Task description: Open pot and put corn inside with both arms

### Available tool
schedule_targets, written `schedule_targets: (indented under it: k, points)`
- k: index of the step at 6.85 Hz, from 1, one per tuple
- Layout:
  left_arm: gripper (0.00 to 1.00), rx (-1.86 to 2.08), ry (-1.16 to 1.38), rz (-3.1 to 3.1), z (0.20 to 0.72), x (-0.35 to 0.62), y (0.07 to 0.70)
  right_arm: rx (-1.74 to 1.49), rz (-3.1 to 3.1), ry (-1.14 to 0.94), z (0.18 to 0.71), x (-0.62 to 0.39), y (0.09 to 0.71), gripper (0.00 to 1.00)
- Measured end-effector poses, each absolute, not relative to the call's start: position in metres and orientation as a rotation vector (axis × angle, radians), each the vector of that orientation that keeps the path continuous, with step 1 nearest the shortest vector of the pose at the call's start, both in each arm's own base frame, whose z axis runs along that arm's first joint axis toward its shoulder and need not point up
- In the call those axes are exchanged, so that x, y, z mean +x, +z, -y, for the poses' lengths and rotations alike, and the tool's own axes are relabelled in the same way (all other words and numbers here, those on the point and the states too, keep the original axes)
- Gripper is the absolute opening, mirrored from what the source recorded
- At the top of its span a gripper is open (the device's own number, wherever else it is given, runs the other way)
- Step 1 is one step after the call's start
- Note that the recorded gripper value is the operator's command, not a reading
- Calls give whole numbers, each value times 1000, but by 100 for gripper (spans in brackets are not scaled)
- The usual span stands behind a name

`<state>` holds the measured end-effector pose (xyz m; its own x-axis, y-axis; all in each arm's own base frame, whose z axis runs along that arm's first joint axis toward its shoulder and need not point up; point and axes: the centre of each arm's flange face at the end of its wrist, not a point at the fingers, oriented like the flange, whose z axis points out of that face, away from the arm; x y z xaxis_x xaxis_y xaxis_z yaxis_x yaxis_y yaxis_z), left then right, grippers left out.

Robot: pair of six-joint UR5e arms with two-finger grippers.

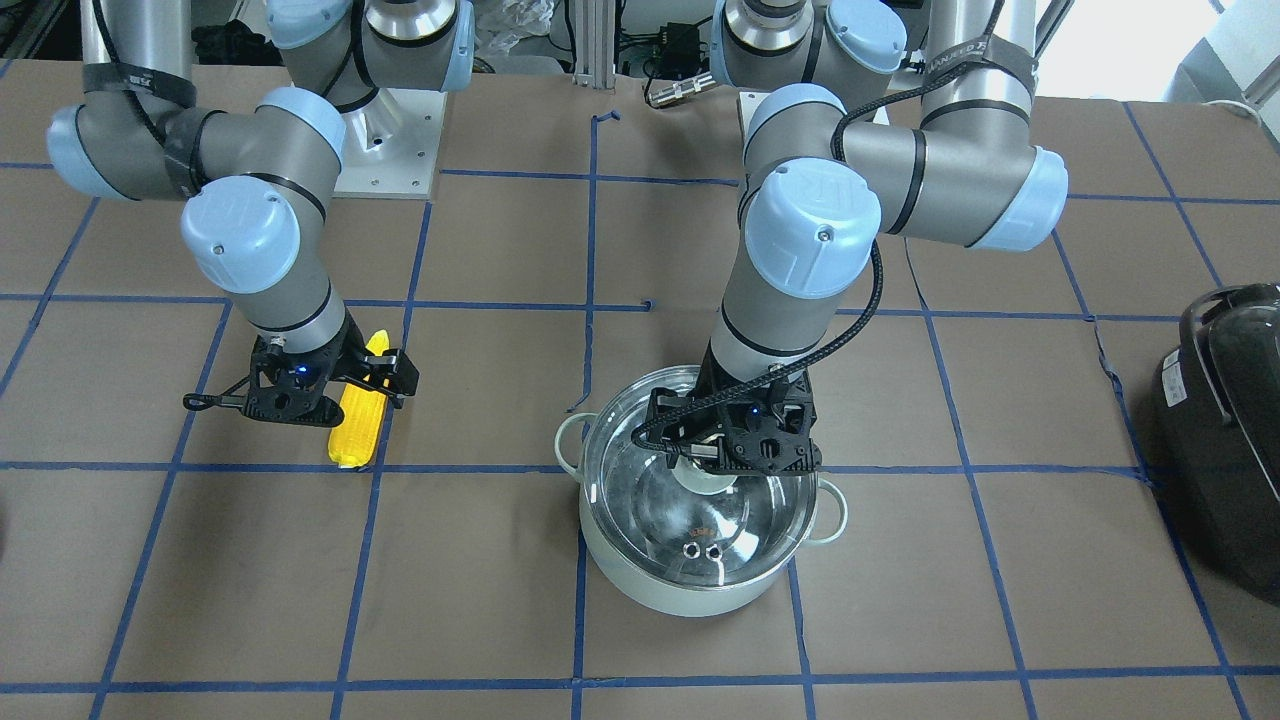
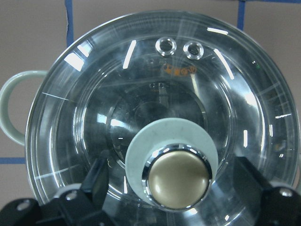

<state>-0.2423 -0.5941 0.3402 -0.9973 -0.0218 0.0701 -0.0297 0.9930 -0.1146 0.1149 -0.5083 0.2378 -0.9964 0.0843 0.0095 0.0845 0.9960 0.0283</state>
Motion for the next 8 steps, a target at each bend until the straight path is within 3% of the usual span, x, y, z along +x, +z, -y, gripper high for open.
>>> schedule_targets:
  k: [1, 2, 3, 7, 8]
  points:
    - [20, 38, 181, 3067, 595, -243, 338, -152, 3126, -58, 513, 109, 225, 100]
    - [7, 39, 184, 3064, 595, -243, 339, -175, 3125, -76, 516, 103, 214, 96]
    - [5, 42, 190, 3060, 596, -243, 341, -186, 3124, -95, 518, 100, 206, 96]
    - [4, 73, 189, 3067, 602, -212, 417, -196, 3123, -131, 514, 97, 185, 0]
    - [4, 79, 181, 3077, 612, -164, 431, -197, 3128, -119, 516, 97, 186, 0]
